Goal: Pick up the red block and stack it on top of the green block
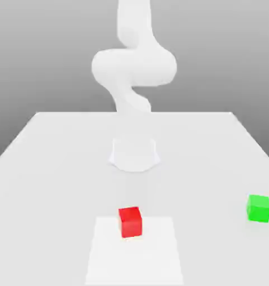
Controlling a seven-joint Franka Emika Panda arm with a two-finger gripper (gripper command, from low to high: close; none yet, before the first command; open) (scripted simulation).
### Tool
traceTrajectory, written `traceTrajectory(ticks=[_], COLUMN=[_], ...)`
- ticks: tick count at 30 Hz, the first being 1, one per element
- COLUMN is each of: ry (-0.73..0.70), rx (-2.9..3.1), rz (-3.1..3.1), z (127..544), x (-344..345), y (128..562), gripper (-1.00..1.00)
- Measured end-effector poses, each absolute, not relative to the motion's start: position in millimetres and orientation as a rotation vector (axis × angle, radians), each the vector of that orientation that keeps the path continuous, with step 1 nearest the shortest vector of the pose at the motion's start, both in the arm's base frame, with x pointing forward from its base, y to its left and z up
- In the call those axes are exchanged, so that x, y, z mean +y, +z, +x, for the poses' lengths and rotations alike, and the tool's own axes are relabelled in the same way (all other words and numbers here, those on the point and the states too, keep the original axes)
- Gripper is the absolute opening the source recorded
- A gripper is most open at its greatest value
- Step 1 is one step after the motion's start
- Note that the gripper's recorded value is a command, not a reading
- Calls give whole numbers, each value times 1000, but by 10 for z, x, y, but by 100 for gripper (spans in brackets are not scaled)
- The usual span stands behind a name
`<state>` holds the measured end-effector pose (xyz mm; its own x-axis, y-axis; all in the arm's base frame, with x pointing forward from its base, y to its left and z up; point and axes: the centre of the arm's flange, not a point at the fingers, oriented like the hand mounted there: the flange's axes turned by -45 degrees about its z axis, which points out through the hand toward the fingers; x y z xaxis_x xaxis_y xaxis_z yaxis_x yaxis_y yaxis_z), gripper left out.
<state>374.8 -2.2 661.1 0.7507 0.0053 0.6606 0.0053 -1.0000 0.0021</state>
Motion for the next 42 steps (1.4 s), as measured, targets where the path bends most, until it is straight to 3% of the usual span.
traceTrajectory(ticks=[4, 9, 13, 17, 20, 24, 25, 32, 39, 42], ry=[884, 599, 355, 81, 10, 0, 0, -1, -1, -1], rx=[70, 150, 220, 299, 322, 323, 322, 323, 321, 645], rz=[3005, 3067, 3103, 3123, 3125, 3124, 3125, 3125, 3125, 3071], z=[4123, 4248, 4075, 3641, 3514, 3483, 3476, 3475, 3478, 3565], x=[-52, -74, -85, -95, -94, -100, -99, -95, -102, 366], y=[5619, 4368, 3358, 2336, 1892, 1521, 1461, 1459, 2007, 2128], gripper=[0, 0, 0, 0, 0, 0, -100, -100, -100, -100])
